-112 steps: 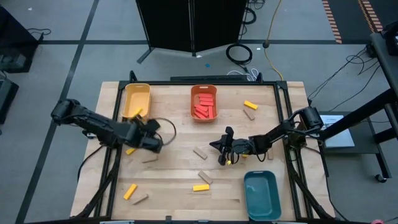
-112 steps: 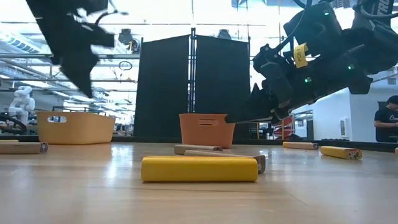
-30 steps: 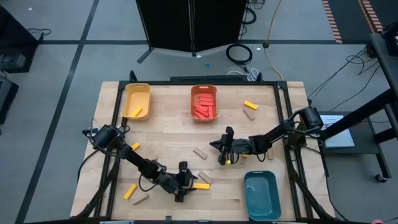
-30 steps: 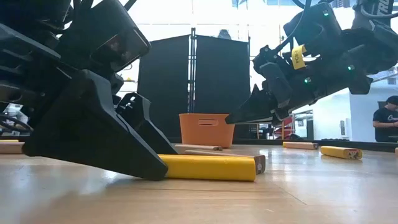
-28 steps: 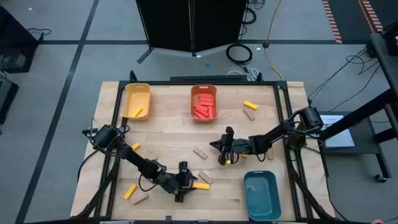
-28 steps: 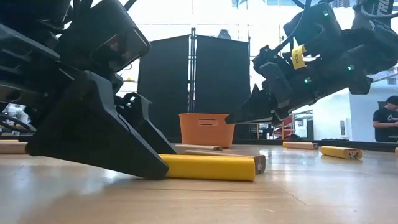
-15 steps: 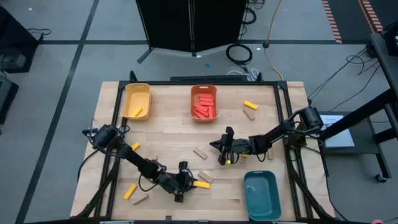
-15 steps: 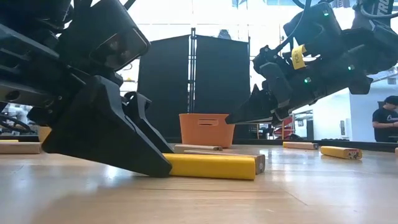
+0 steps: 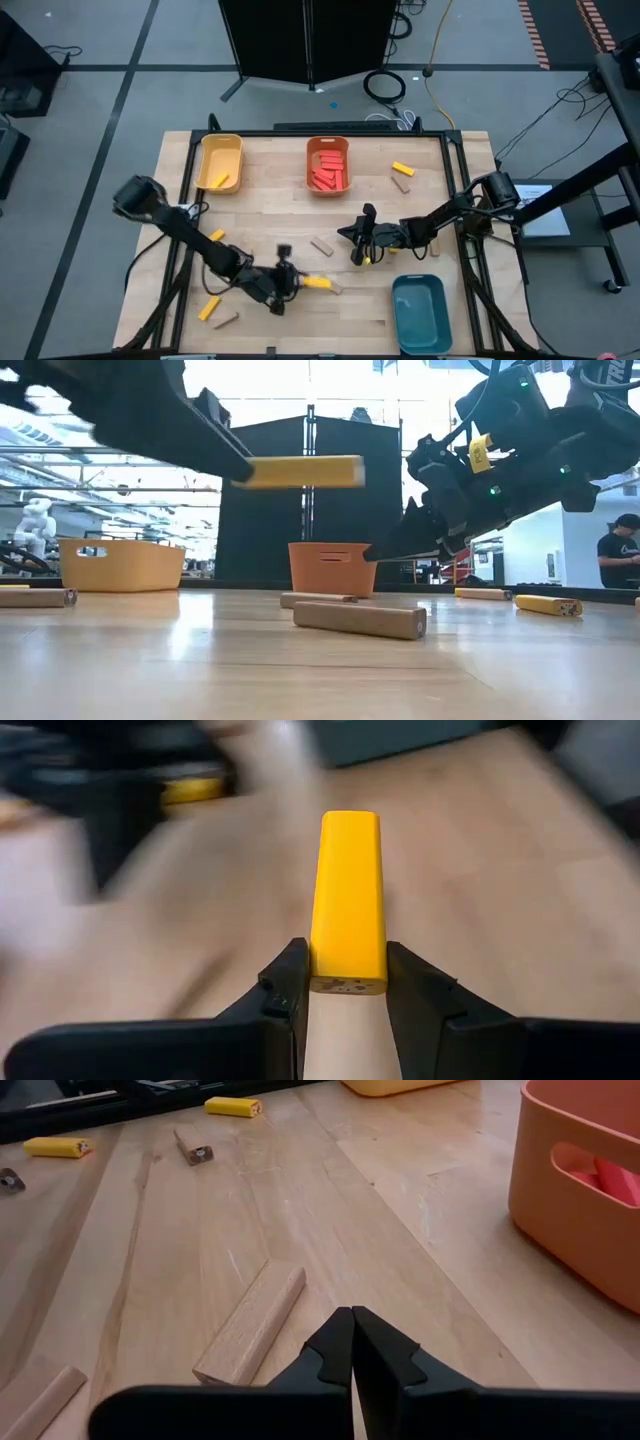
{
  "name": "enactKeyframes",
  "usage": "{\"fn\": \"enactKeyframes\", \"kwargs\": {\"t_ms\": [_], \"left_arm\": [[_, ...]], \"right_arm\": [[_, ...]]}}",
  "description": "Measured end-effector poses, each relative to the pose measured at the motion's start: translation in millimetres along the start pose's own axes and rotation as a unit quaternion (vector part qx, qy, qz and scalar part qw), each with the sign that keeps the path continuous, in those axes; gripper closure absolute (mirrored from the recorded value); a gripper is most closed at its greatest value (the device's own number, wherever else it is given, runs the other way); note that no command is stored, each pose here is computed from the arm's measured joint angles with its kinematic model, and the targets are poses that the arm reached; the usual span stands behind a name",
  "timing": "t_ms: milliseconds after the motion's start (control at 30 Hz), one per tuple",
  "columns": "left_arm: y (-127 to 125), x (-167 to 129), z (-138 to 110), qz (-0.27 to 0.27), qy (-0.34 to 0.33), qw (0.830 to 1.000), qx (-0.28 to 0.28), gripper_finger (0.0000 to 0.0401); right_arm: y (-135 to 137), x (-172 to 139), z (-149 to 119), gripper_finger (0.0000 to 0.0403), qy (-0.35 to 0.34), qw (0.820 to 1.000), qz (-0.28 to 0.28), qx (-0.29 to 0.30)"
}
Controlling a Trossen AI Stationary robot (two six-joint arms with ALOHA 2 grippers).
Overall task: Sort blocks
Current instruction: Put the yellow block into the yellow bin
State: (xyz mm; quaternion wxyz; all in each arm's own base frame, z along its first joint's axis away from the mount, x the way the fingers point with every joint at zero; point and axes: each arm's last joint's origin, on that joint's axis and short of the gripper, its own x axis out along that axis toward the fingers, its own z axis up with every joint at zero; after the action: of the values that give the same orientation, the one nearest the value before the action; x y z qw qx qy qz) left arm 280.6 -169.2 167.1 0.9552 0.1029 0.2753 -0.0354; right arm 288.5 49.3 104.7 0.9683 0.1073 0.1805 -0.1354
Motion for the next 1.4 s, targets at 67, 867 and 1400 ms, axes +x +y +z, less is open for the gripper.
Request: {"fn": "enactKeyframes", "kwargs": {"t_ms": [67,867,1400], "left_arm": [[11.3,-16.0,2.1,0.055,0.027,0.998,0.017,0.0313],[175.4,-172.7,-31.5,0.410,0.329,0.849,0.058,0.0314],[234.2,-171.6,-62.8,0.338,0.461,0.810,-0.134,0.0314]], "right_arm": [[0.0,0.0,-0.1,0.0403,0.000,1.000,0.000,0.000],[-3.9,-0.5,3.6,0.0403,-0.040,0.996,-0.077,0.016],[-7.2,-1.9,8.7,0.0403,-0.092,0.982,-0.145,0.072]]}}
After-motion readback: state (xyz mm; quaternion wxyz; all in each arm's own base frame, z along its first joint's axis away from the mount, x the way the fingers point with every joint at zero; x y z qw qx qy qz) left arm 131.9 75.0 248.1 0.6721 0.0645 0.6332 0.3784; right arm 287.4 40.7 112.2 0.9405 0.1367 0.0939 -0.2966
